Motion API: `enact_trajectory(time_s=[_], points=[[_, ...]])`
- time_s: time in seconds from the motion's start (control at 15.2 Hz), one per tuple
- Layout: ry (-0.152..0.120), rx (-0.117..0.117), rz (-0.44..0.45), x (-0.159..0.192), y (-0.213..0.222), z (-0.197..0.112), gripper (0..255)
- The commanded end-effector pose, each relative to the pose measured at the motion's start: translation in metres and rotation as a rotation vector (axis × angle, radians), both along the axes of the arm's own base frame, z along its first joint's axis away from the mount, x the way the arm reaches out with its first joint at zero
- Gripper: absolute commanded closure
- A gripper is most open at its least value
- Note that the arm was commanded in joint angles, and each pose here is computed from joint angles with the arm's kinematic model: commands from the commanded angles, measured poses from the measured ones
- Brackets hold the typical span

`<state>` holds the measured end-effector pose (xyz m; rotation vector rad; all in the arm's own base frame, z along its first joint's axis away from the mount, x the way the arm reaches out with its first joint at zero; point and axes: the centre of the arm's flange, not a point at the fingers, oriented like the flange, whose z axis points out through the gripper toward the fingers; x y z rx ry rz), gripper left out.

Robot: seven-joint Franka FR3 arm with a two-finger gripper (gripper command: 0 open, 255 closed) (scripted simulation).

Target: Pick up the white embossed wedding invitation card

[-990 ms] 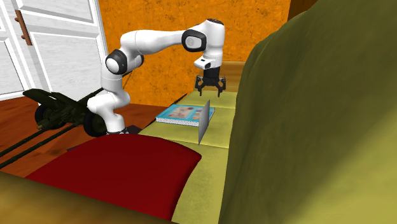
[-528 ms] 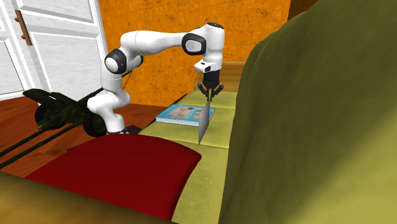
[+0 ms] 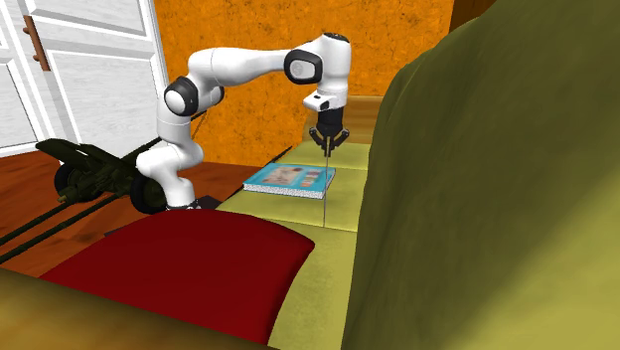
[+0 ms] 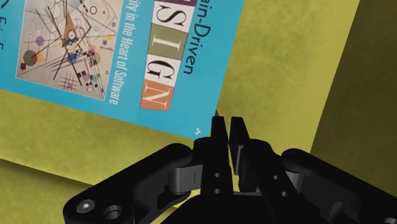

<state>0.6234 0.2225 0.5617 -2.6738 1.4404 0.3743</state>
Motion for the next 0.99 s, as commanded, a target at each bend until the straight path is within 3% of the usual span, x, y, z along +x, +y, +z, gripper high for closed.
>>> enact_trajectory(time_s=[0.0, 0.92], points=[[0.000, 0.000, 0.000, 0.000, 0.001, 0.010, 255], [0.000, 0.000, 0.000, 0.000, 0.001, 0.074, 255]])
